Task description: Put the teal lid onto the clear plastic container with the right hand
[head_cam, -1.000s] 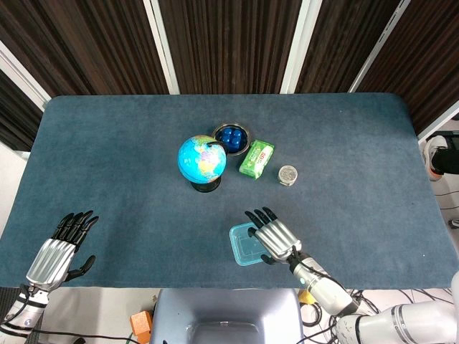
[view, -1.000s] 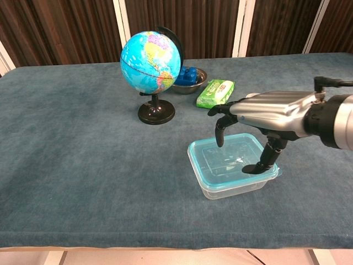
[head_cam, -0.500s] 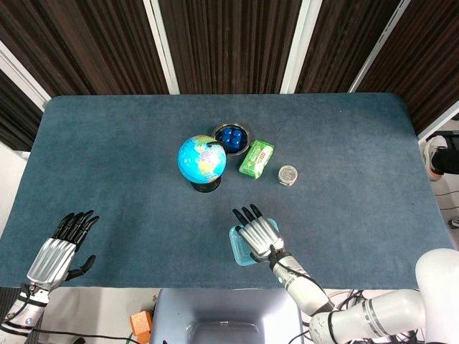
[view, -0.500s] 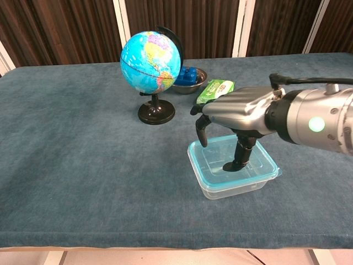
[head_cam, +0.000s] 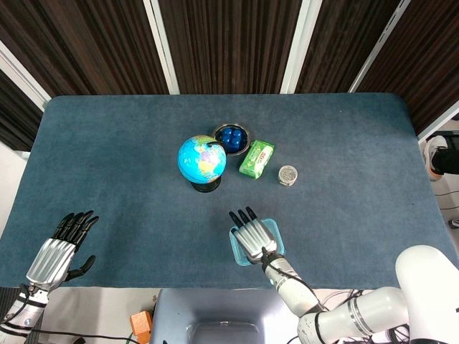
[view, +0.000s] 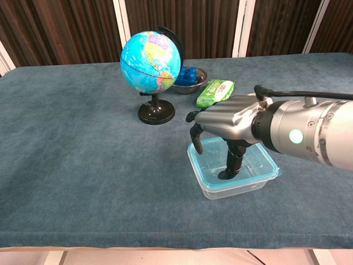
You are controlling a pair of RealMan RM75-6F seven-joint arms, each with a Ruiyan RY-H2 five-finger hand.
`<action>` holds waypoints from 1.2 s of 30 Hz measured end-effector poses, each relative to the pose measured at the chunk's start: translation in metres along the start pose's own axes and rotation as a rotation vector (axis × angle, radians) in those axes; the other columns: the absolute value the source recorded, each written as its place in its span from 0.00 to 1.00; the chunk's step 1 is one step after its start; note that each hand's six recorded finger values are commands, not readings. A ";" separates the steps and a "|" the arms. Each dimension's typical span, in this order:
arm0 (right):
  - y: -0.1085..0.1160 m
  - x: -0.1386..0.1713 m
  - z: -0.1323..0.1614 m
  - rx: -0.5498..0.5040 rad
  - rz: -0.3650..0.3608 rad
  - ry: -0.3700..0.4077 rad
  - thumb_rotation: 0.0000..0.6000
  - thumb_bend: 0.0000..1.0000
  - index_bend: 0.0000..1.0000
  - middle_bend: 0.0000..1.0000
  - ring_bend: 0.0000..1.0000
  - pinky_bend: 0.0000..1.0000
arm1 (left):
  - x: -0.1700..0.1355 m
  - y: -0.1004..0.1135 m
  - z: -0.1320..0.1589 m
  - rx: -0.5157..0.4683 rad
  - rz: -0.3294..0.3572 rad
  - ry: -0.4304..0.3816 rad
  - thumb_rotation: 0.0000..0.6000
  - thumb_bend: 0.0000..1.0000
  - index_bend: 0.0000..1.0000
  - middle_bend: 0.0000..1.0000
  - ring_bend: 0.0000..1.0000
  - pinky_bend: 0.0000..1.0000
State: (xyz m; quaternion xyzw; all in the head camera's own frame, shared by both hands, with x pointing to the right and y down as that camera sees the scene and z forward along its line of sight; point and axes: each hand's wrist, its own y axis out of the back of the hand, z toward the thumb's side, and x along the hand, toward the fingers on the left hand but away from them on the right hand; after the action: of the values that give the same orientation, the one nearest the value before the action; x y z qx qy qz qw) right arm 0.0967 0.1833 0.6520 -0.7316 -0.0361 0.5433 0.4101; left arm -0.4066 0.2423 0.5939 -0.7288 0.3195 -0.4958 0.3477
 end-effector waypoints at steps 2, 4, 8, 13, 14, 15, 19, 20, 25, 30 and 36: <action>-0.002 -0.001 0.000 0.001 0.005 -0.001 1.00 0.14 0.38 0.00 0.00 0.00 | 0.000 0.001 0.000 -0.001 0.003 0.001 1.00 0.35 0.00 0.01 0.01 0.05; -0.003 -0.002 0.001 0.003 0.006 -0.001 1.00 0.14 0.38 0.00 0.00 0.00 | 0.000 0.001 0.000 -0.003 0.004 0.001 1.00 0.35 0.00 0.01 0.01 0.05; -0.004 -0.003 0.002 0.002 0.006 -0.001 1.00 0.14 0.38 0.00 0.00 0.00 | 0.000 0.001 0.000 -0.005 0.003 -0.003 1.00 0.35 0.00 0.01 0.01 0.05; -0.006 -0.004 0.000 0.004 0.007 -0.009 1.00 0.13 0.39 0.00 0.00 0.00 | -0.001 0.002 0.000 -0.009 0.006 -0.006 1.00 0.35 0.00 0.01 0.01 0.05; -0.007 -0.004 0.000 0.004 0.007 -0.010 1.00 0.13 0.39 0.00 0.00 0.00 | -0.001 0.002 0.000 -0.010 0.007 -0.007 1.00 0.35 0.00 0.01 0.01 0.05; -0.007 -0.004 0.000 0.005 0.006 -0.010 1.00 0.12 0.39 0.00 0.00 0.00 | -0.001 0.002 0.000 -0.010 0.008 -0.007 1.00 0.35 0.00 0.01 0.01 0.05; -0.008 -0.004 -0.001 0.008 0.003 -0.012 1.00 0.10 0.40 0.00 0.00 0.00 | -0.001 0.003 0.000 -0.011 0.009 -0.009 1.00 0.35 0.00 0.01 0.01 0.05; -0.008 -0.004 -0.002 0.008 0.003 -0.013 1.00 0.10 0.40 0.00 0.00 0.00 | -0.001 0.003 0.000 -0.011 0.009 -0.009 1.00 0.35 0.00 0.01 0.01 0.05; -0.010 -0.004 -0.003 0.014 0.005 -0.017 1.00 0.08 0.42 0.00 0.00 0.00 | -0.001 0.002 0.000 -0.012 0.009 -0.012 1.00 0.35 0.00 0.01 0.00 0.05; -0.014 -0.005 -0.004 0.010 0.003 -0.018 1.00 0.07 0.43 0.00 0.00 0.00 | 0.000 0.003 0.001 -0.014 0.011 -0.016 1.00 0.35 0.00 0.01 0.00 0.05; -0.017 -0.006 -0.005 0.006 0.005 -0.017 1.00 0.06 0.43 0.00 0.00 0.00 | 0.000 0.003 0.001 -0.014 0.012 -0.016 1.00 0.35 0.00 0.01 0.00 0.05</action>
State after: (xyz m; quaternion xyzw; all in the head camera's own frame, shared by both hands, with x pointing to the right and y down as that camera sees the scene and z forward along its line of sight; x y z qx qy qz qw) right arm 0.1046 0.1886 0.6677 -0.7257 -0.0362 0.5508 0.4108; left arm -0.4062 0.2402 0.5912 -0.7334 0.3244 -0.4856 0.3480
